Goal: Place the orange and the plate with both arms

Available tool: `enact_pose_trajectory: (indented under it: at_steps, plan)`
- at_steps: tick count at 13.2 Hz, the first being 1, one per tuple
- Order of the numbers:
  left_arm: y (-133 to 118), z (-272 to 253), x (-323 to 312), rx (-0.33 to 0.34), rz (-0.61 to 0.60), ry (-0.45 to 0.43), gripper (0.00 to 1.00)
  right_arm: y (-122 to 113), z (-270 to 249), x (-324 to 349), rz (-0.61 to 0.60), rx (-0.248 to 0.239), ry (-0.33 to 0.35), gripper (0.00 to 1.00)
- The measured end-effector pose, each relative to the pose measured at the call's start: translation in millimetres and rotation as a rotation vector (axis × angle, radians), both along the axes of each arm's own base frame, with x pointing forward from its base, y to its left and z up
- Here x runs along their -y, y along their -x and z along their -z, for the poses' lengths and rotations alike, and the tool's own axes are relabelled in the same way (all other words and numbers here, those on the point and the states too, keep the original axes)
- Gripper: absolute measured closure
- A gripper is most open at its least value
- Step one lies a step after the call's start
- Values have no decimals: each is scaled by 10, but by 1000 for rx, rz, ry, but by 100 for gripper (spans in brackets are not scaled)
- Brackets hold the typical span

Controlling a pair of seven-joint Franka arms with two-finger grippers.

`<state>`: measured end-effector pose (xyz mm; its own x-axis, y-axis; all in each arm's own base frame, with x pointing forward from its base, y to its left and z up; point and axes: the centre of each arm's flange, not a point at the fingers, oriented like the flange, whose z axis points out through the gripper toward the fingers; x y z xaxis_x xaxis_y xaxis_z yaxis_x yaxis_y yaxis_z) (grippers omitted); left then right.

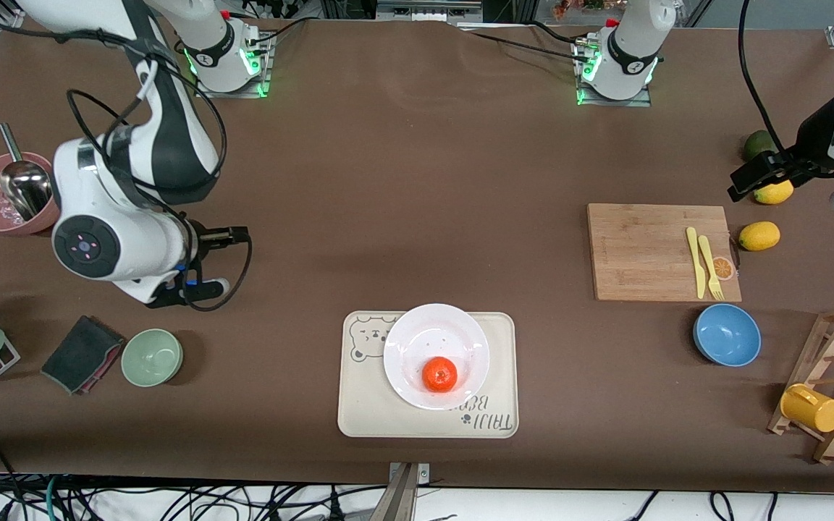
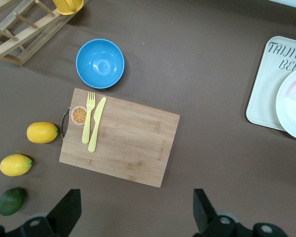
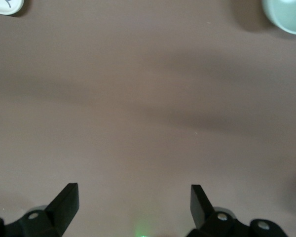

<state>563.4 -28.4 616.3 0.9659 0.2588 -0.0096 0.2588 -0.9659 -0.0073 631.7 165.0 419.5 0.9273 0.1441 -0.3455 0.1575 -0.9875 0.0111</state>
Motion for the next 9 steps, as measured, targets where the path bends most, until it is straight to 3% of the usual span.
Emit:
enact_pose_trajectory:
  at_steps: [6,9]
  plan:
    - [0,0,0,0,0,0,0,172,-679,372,39,67,40,0]
    - [0,1,1,-1,0,0,0,384,-982,1027,122,113,23,0]
